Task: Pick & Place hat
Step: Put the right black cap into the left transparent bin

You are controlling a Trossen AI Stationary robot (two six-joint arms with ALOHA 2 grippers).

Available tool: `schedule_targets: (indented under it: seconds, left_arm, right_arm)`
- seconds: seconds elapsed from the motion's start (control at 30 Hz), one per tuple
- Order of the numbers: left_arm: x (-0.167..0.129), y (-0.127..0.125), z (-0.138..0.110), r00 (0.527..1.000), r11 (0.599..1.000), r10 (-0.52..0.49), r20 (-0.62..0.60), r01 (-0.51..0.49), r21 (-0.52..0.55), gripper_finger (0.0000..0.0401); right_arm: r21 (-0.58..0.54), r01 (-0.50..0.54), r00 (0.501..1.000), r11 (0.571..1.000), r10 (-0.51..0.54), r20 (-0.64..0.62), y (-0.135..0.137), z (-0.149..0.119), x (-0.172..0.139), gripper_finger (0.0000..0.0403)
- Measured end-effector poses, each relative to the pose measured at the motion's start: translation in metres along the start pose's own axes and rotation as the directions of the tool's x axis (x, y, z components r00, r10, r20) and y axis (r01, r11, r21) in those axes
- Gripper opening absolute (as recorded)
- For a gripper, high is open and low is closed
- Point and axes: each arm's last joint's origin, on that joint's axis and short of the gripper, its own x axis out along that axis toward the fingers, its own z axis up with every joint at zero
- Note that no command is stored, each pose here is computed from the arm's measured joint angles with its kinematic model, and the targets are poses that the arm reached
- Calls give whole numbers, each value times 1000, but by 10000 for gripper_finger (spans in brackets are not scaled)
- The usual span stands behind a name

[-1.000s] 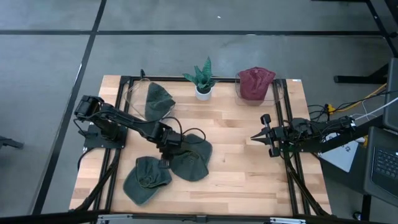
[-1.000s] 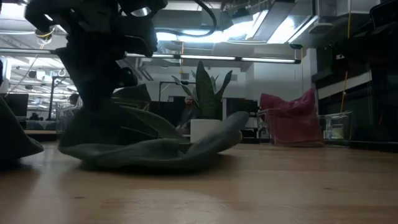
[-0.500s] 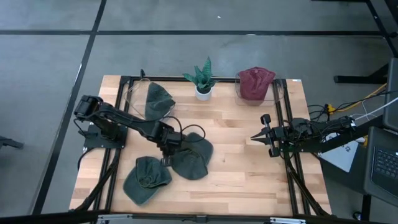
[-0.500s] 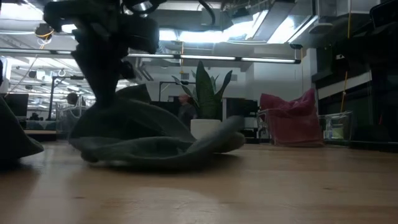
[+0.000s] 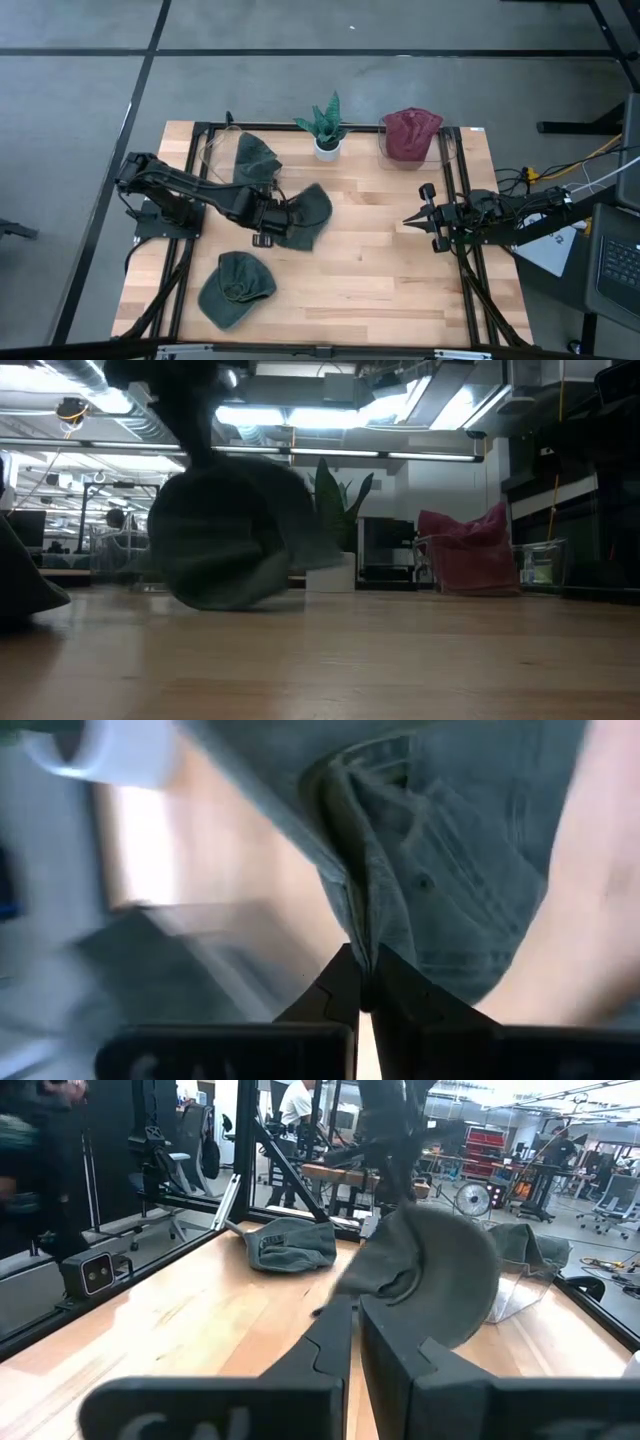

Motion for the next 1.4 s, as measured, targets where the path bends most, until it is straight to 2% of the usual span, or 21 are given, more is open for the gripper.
schedule_targets:
  seconds: [0.13,0.27,0.43,0.7,1.0,1.17,1.27,1.4]
  left_arm:
    - [-21,8,-2,985,985,172,-4,-172,30,5]
    - [-35,11,-8,944,944,329,0,-329,7,4]
    - [-36,5,-16,914,911,406,-4,-405,-82,4]
    - [-21,-17,-30,912,867,410,-17,-395,-305,4]
    - [-23,-32,-34,932,887,363,4,-344,-308,5]
    - [-26,-41,-38,958,896,285,-21,-274,-350,5]
    - [-28,-47,-41,967,881,253,-23,-240,-409,5]
    - [-23,-59,-48,974,839,224,-30,-209,-503,5]
  right_arm:
    - [0,0,1000,1000,0,0,0,0,0,26]
    - [0,0,1000,1000,0,0,0,0,0,26]
    - [0,0,1000,1000,0,0,0,0,0,26]
    - [0,0,1000,1000,0,0,0,0,0,26]
    - [0,0,1000,1000,0,0,0,0,0,26]
    - [0,0,1000,1000,0,0,0,0,0,26]
    - [0,0,1000,1000,0,0,0,0,0,26]
    - [0,0,1000,1000,0,0,0,0,0,26]
